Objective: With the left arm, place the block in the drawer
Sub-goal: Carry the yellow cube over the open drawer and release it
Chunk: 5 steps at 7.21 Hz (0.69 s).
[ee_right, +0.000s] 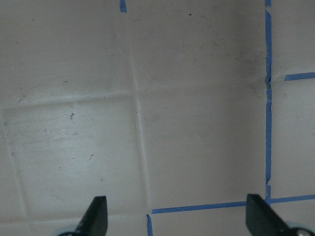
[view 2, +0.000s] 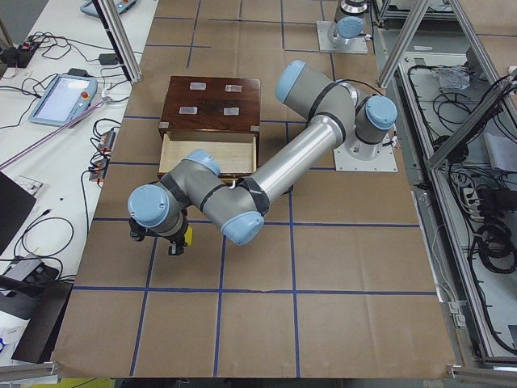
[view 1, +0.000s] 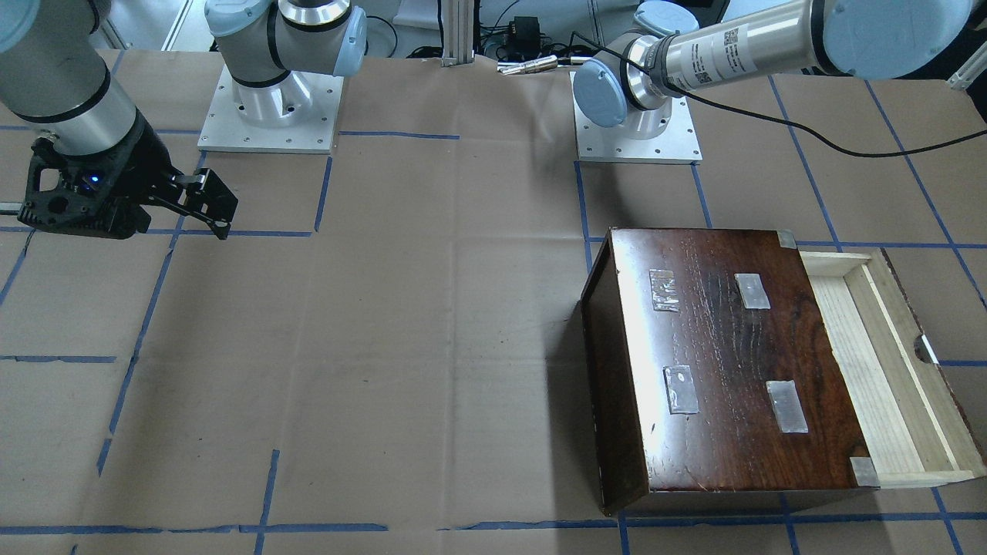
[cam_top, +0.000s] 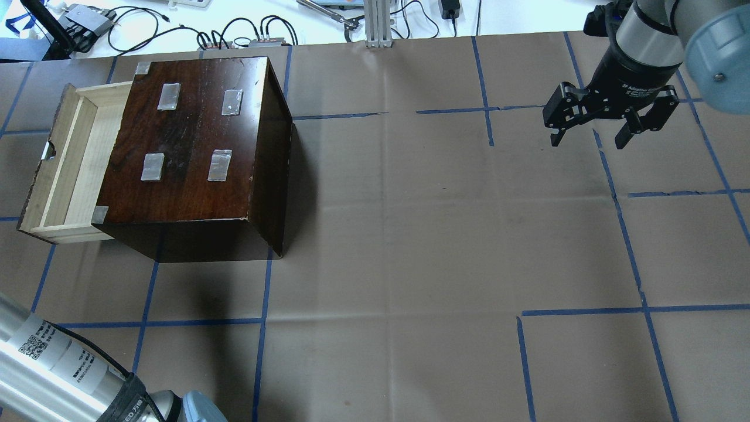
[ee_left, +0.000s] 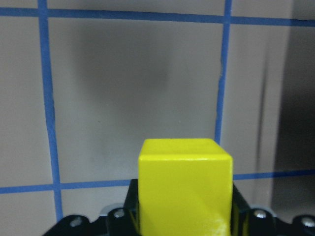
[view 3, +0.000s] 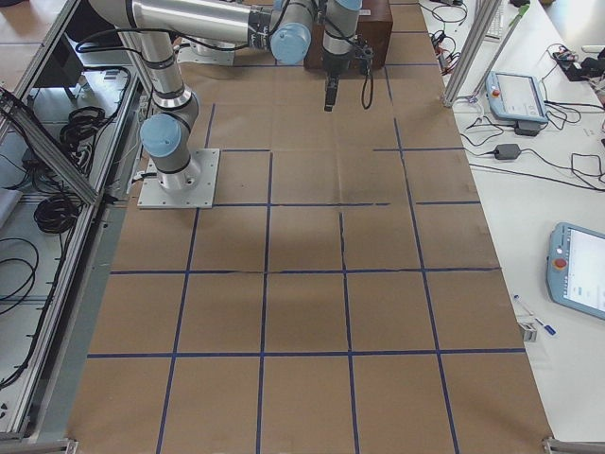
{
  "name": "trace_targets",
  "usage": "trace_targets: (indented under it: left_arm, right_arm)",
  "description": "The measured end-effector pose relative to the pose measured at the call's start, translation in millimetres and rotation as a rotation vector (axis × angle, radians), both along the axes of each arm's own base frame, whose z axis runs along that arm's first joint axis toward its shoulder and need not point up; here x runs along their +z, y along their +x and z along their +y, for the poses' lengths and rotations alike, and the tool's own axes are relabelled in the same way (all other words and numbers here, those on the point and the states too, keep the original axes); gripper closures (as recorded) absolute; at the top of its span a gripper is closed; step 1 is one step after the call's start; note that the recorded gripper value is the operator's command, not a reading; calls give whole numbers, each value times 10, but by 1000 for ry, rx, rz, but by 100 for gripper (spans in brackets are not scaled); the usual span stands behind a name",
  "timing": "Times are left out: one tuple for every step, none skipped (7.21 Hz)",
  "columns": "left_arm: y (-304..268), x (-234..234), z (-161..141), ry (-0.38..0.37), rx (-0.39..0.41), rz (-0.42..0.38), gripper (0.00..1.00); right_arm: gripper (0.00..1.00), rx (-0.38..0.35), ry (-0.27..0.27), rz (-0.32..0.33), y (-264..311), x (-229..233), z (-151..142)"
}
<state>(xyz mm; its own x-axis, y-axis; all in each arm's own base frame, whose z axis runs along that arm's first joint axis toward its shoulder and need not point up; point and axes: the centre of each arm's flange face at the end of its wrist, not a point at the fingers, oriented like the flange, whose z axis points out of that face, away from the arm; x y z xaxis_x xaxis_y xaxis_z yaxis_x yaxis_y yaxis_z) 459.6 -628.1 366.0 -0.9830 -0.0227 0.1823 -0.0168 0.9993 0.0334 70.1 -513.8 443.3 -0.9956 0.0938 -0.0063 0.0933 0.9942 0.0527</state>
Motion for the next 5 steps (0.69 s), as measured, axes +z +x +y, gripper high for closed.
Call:
trace_targets:
  left_arm:
    - [-236,113,203,4,24,-1,71]
    - [-489,183,410,6,56,-5,71]
    - [-783,213,546,0,81,-15,70]
    - [-1181,229,546,-15,86,-37,70]
    - [-1656,244,467,-34,84,-61,70]
  right_arm:
    - [0,0,0,0,0,1,0]
    - [0,0,0,0,0,1,0]
    - [0,0,0,0,0,0,0]
    - [0,0,0,0,0,-1,0]
    - [0,0,0,-1,1,-1,0]
